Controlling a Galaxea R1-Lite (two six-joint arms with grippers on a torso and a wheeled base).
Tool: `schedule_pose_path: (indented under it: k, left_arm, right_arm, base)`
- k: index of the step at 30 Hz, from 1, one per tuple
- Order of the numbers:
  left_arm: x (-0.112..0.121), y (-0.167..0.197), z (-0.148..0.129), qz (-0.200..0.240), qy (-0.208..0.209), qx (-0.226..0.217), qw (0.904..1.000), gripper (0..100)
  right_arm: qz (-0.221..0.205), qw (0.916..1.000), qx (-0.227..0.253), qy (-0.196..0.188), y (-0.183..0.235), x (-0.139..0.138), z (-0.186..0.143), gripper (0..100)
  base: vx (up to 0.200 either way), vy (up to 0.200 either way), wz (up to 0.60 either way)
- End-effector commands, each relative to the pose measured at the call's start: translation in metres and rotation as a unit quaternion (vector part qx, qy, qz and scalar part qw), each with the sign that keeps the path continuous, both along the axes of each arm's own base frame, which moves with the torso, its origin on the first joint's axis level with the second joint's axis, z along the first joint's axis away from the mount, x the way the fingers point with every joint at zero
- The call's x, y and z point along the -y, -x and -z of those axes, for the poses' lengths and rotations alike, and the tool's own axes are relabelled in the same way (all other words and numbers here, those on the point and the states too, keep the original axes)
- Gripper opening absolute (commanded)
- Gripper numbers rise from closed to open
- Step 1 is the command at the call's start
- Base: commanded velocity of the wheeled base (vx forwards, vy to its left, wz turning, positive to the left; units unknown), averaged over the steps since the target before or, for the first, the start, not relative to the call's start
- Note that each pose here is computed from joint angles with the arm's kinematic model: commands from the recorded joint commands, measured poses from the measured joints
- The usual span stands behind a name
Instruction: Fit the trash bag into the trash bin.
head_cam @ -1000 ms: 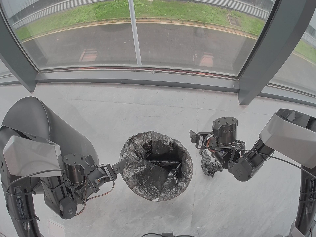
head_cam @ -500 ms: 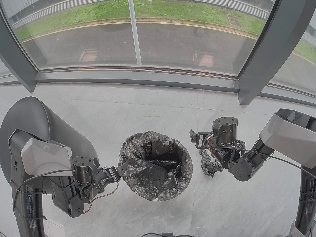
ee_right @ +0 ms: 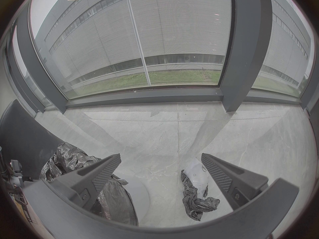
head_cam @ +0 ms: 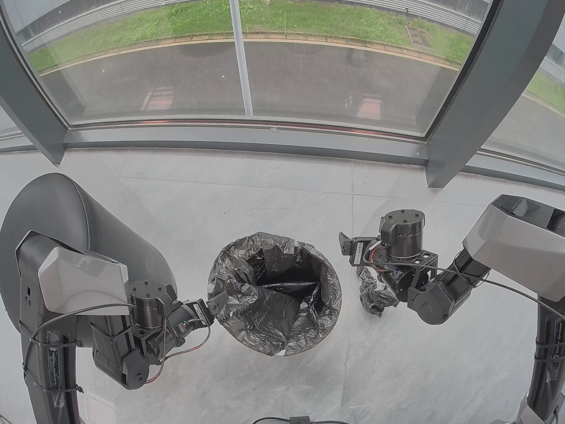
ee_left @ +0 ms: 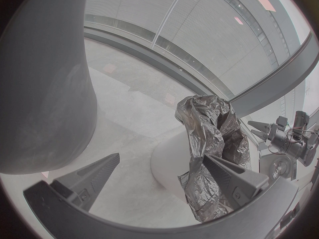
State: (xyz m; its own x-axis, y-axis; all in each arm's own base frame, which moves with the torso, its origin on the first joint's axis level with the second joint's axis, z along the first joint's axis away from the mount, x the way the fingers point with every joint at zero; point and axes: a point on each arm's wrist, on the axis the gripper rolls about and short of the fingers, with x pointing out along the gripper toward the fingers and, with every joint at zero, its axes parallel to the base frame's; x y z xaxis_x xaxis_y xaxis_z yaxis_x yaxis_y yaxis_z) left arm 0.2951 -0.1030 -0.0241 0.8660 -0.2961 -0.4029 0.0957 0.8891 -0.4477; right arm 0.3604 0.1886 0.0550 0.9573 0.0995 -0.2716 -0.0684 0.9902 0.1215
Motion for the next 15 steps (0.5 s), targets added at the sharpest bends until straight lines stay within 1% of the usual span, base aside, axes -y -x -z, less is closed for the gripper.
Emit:
schedule_pose_path:
  k: [1,15]
  left_arm:
    - [-0.0005,0.0011,-0.0038,-0.001,0.002,0.004,1.0000,100]
    - [-0.0072,0.0017,-0.0055,-0.011,0.001,0.002,0.9999,100]
  right_arm:
    - [0.000,1.0000,0.000,0.000,0.0000,-0.0002,0.0004,100]
    - [0.000,1.0000,-0.002,0.001,-0.0003,-0.0004,0.0027,100]
  base:
    - [0.000,0.000,0.00]
    - [0.000,0.000,0.00]
